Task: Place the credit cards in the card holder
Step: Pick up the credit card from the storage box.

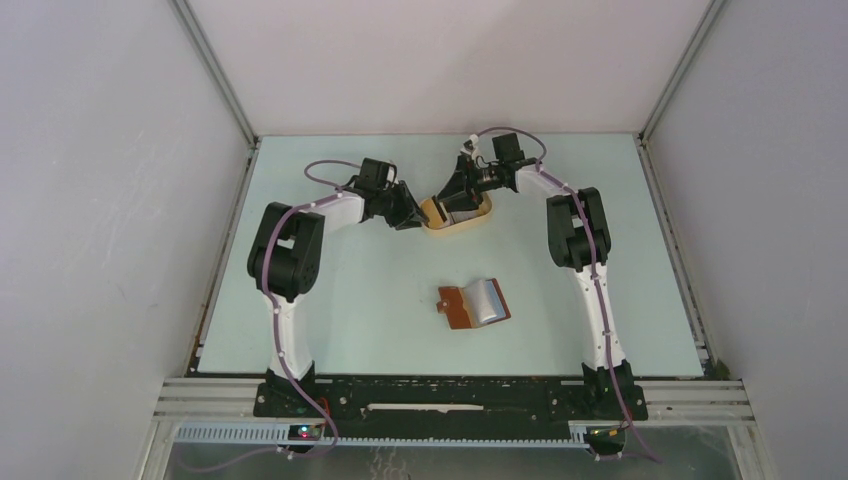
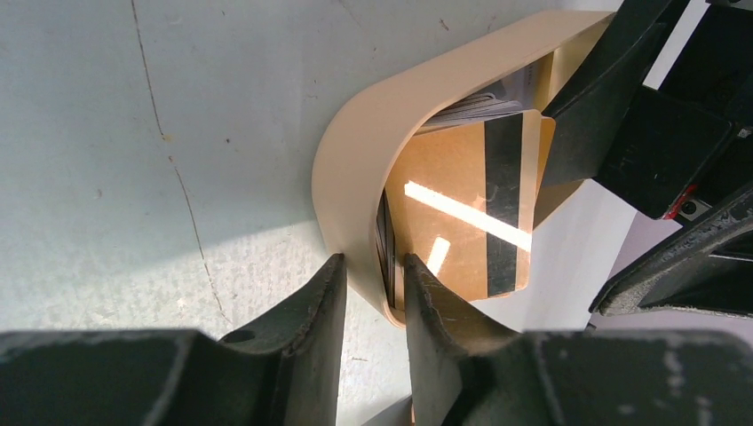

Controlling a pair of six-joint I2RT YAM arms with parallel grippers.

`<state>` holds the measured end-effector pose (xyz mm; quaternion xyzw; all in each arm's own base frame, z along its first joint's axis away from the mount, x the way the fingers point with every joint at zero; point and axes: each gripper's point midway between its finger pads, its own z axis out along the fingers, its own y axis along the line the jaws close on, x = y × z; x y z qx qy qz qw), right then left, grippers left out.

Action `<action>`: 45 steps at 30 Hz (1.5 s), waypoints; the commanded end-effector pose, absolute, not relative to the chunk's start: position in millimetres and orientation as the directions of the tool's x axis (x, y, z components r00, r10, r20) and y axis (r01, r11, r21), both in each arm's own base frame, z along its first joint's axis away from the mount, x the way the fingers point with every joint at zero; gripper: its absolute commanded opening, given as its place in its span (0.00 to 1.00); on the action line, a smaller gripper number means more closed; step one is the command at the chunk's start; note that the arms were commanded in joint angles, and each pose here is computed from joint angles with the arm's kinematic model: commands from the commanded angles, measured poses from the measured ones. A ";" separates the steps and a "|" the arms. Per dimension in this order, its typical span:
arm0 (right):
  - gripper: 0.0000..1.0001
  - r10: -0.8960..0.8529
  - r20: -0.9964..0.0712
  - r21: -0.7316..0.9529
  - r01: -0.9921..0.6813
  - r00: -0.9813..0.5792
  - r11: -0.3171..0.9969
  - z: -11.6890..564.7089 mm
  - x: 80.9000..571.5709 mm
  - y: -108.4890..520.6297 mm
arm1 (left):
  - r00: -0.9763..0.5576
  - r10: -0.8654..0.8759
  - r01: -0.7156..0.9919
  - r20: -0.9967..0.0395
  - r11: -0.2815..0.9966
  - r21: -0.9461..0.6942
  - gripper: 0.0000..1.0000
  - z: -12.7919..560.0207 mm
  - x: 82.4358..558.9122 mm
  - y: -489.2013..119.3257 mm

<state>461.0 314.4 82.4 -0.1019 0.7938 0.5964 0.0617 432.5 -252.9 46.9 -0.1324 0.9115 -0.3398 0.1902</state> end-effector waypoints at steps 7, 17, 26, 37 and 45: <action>0.77 -0.166 -0.276 0.897 -0.316 -0.947 0.311 111.7 435.7 346.7 | -0.879 -0.354 -0.002 -0.319 0.671 -0.741 0.31 78.0 451.1 -274.3; 0.78 -0.205 -0.284 0.890 -0.337 -0.937 0.305 110.5 425.2 358.4 | -0.886 -0.351 -0.012 -0.302 0.668 -0.744 0.29 72.0 450.0 -275.6; 0.80 -0.248 -0.339 0.810 -0.415 -0.908 0.413 98.9 422.1 364.8 | -0.890 -0.349 -0.013 -0.295 0.666 -0.746 0.28 69.4 450.7 -276.4; 0.74 -0.245 -0.286 0.907 -0.344 -0.926 0.244 118.2 414.0 375.9 | -0.888 -0.356 -0.017 -0.291 0.657 -0.753 0.28 68.3 453.9 -274.0; 0.70 -0.259 -0.274 0.927 -0.326 -0.926 0.185 127.2 407.3 374.2 | -0.887 -0.359 -0.018 -0.292 0.657 -0.754 0.28 66.4 454.1 -273.1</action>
